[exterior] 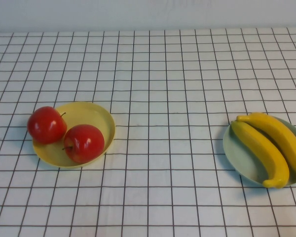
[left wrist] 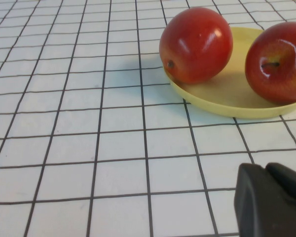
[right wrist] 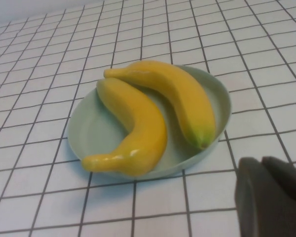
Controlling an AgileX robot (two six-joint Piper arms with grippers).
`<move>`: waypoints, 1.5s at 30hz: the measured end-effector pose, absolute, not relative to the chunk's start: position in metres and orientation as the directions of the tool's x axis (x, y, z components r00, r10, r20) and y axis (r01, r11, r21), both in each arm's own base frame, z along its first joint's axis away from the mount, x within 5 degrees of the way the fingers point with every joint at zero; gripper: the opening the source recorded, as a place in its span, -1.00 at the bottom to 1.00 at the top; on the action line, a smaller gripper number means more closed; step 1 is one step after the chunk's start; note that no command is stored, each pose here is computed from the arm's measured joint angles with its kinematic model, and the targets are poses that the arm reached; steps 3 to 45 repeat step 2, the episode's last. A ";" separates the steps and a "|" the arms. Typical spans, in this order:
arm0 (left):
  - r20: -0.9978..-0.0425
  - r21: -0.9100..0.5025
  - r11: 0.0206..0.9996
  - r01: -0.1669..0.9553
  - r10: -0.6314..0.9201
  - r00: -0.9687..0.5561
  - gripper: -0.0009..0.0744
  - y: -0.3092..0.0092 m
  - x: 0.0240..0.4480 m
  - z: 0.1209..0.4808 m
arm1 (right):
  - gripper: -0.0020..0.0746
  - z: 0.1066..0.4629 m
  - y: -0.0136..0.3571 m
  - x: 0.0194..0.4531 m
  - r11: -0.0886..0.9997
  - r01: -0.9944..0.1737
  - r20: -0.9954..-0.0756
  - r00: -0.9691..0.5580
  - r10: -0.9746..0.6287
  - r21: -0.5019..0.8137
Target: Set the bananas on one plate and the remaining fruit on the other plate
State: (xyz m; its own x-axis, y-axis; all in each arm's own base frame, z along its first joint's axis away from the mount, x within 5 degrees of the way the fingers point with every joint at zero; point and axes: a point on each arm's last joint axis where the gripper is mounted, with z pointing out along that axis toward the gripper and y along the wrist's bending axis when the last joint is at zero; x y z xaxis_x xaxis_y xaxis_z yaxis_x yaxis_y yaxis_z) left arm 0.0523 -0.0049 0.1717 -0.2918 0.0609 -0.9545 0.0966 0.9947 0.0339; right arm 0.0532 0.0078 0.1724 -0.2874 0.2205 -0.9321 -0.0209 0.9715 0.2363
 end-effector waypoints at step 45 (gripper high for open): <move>-0.955 0.034 0.995 0.097 0.061 -0.292 -0.99 -0.005 0.052 0.172 | -0.99 0.172 0.008 0.053 0.971 -0.021 -0.932 -0.287 0.221 0.237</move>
